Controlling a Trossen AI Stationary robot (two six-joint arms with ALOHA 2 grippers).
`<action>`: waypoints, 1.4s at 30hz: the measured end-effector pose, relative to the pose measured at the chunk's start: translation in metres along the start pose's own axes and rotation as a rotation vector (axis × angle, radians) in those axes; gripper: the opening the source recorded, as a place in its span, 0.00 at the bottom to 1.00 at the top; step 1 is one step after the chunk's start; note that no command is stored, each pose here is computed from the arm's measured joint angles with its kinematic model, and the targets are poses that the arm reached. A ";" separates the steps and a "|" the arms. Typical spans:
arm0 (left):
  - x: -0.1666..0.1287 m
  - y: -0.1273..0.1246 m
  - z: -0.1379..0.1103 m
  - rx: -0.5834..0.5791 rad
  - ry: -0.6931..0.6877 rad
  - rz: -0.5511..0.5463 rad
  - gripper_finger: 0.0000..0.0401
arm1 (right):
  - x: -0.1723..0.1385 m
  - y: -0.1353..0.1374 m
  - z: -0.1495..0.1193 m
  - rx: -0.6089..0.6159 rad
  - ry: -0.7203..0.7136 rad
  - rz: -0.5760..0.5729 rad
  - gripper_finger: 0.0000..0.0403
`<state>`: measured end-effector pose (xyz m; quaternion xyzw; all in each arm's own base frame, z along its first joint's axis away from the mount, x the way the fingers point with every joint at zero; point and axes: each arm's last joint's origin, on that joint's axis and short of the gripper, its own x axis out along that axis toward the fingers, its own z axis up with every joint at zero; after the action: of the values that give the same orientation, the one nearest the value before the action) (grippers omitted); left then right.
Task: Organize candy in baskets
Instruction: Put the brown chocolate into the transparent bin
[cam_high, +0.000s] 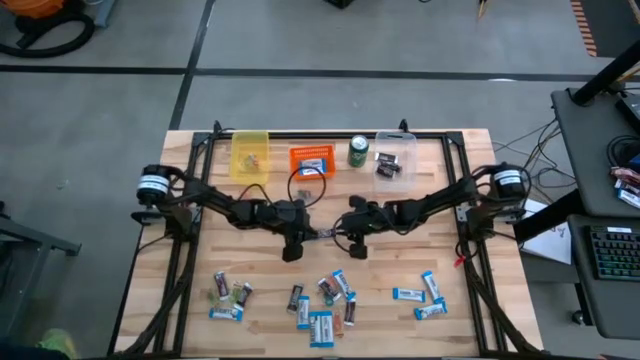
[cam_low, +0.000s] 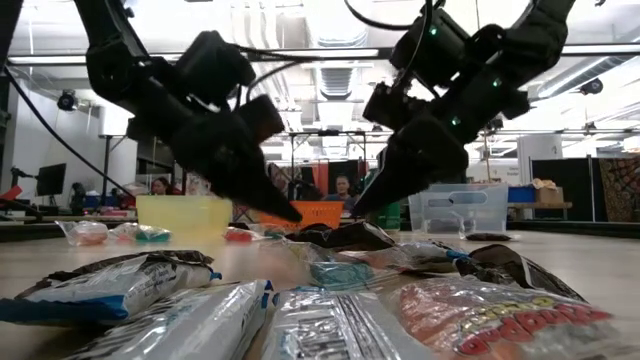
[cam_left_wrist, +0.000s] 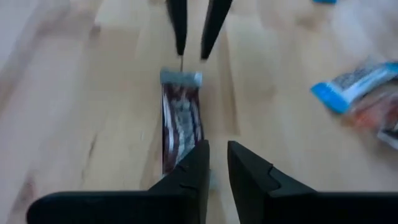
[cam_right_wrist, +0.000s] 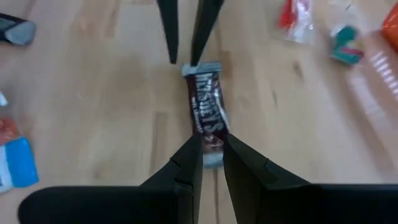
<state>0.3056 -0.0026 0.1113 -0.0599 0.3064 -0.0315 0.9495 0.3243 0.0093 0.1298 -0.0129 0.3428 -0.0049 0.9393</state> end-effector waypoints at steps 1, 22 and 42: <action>0.002 0.000 -0.002 -0.001 0.005 0.001 0.10 | 0.002 0.000 -0.001 -0.001 0.004 0.002 0.13; 0.016 0.005 -0.017 -0.052 0.045 0.026 0.10 | 0.006 -0.001 0.005 -0.009 -0.036 -0.023 0.14; 0.016 0.005 -0.016 -0.051 0.035 0.027 0.10 | 0.038 -0.002 -0.016 -0.068 -0.044 -0.065 0.54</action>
<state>0.3091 -0.0009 0.0881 -0.0793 0.3245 -0.0121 0.9425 0.3431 0.0059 0.0929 -0.0563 0.3213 -0.0235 0.9450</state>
